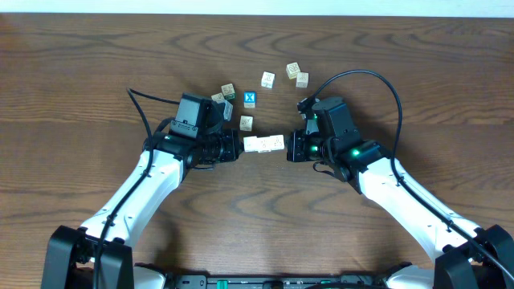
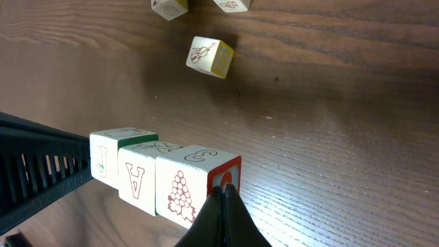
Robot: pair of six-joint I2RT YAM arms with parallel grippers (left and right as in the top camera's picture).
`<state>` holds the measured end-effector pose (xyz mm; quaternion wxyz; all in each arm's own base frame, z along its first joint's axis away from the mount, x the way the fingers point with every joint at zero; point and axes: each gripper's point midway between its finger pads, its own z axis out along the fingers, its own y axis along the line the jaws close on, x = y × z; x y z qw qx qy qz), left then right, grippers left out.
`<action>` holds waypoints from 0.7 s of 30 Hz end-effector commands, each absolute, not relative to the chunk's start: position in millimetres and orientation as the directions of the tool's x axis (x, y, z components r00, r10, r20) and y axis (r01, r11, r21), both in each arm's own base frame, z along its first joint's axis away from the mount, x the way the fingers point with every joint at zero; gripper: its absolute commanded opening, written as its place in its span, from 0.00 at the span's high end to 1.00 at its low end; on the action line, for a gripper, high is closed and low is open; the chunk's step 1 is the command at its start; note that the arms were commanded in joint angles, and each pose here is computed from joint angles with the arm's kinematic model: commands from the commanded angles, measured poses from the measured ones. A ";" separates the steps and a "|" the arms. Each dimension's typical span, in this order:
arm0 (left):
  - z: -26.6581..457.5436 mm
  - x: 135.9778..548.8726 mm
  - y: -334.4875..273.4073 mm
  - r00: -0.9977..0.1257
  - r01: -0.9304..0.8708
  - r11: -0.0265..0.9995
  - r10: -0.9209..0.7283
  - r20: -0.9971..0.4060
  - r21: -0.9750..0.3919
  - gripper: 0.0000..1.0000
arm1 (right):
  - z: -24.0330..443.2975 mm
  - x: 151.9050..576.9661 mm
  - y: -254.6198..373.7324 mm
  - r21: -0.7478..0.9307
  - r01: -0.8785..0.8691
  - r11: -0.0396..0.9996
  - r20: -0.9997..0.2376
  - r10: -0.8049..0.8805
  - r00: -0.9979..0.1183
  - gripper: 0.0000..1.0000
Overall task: Lift 3 blocks
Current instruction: 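Hold the three-block row between both grippers above the table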
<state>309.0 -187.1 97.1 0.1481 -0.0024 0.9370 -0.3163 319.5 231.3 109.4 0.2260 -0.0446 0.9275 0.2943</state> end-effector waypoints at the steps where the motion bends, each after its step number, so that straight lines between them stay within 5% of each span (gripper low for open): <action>1: 158.2 302.2 -234.8 -0.944 0.256 0.622 -0.005 -0.330 -0.740 0.93 | 128.1 286.5 275.1 0.660 -0.339 0.671 -0.399 -0.069 -0.914 0.99; 21: 158.0 302.3 -234.6 -0.944 0.255 0.622 -0.006 -0.331 -0.740 0.93 | 126.6 288.7 273.3 0.649 -0.335 0.683 -0.404 -0.064 -0.913 0.99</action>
